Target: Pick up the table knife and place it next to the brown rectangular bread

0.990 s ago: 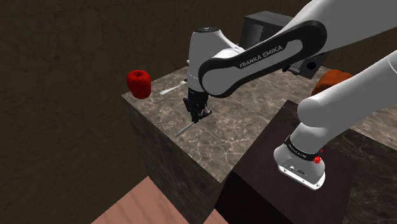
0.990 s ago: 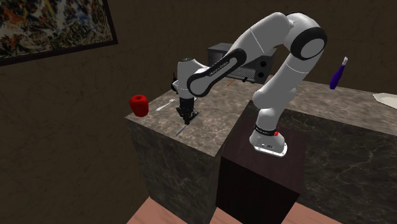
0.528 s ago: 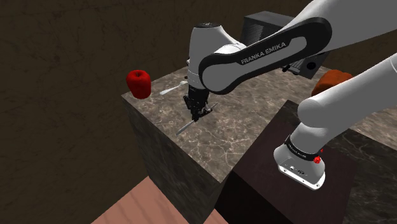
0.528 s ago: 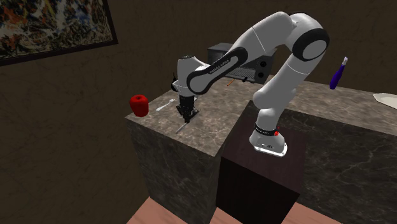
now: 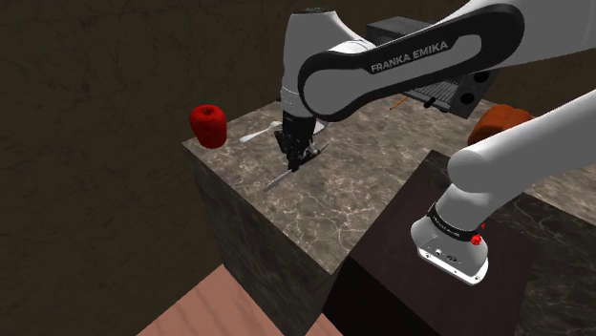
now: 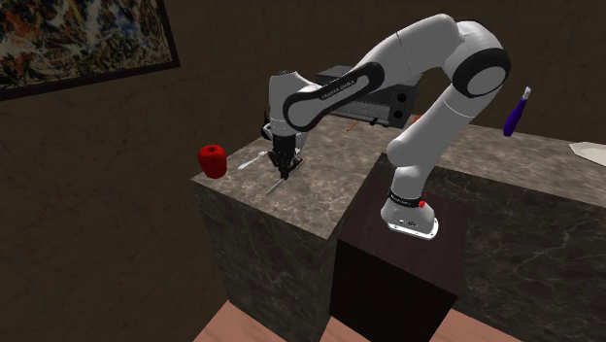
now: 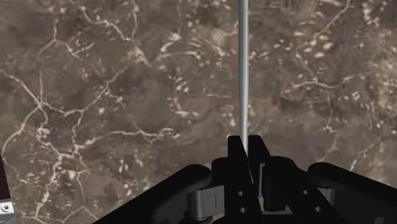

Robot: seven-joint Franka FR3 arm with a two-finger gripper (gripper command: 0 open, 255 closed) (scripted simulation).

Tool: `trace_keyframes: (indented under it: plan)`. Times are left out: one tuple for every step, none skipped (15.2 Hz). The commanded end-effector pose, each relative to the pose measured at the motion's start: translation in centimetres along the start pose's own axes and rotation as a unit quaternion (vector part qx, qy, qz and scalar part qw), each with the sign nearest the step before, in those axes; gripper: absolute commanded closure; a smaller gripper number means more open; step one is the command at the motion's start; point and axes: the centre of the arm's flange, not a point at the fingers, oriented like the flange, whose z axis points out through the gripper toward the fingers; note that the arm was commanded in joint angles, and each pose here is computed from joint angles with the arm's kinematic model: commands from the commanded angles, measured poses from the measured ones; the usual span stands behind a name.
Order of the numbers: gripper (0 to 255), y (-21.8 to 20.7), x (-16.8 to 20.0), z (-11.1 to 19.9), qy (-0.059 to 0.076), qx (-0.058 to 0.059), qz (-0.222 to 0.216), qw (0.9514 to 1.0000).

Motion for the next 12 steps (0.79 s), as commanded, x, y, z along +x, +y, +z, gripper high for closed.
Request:
trace_keyframes:
  plan:
    - [255,0.1,0.0,-1.2,0.0,0.0,0.0,1.0]
    - [255,0.1,0.0,-1.7,0.0,0.0,0.0,1.0]
    - [255,0.1,-0.1,-2.3,0.0,0.0,0.0,1.0]
    - [255,0.1,-0.1,-2.8,0.0,0.0,0.0,1.0]
    - [255,0.1,-0.1,-3.3,0.0,0.0,0.0,1.0]
    - [255,0.1,-0.1,-3.8,0.0,0.0,0.0,1.0]
    - [255,0.1,-0.2,-4.4,0.0,0.0,0.0,1.0]
    - [255,0.1,-0.2,-4.9,0.0,0.0,0.0,1.0]
    - [255,0.1,-0.2,-5.4,0.0,0.0,0.0,1.0]
    - [255,0.1,-0.3,-6.0,0.0,0.0,0.0,1.0]
    - [255,0.1,-0.3,-6.5,0.0,0.0,0.0,1.0]
    - [255,0.1,-0.3,-7.0,0.0,0.0,0.0,1.0]
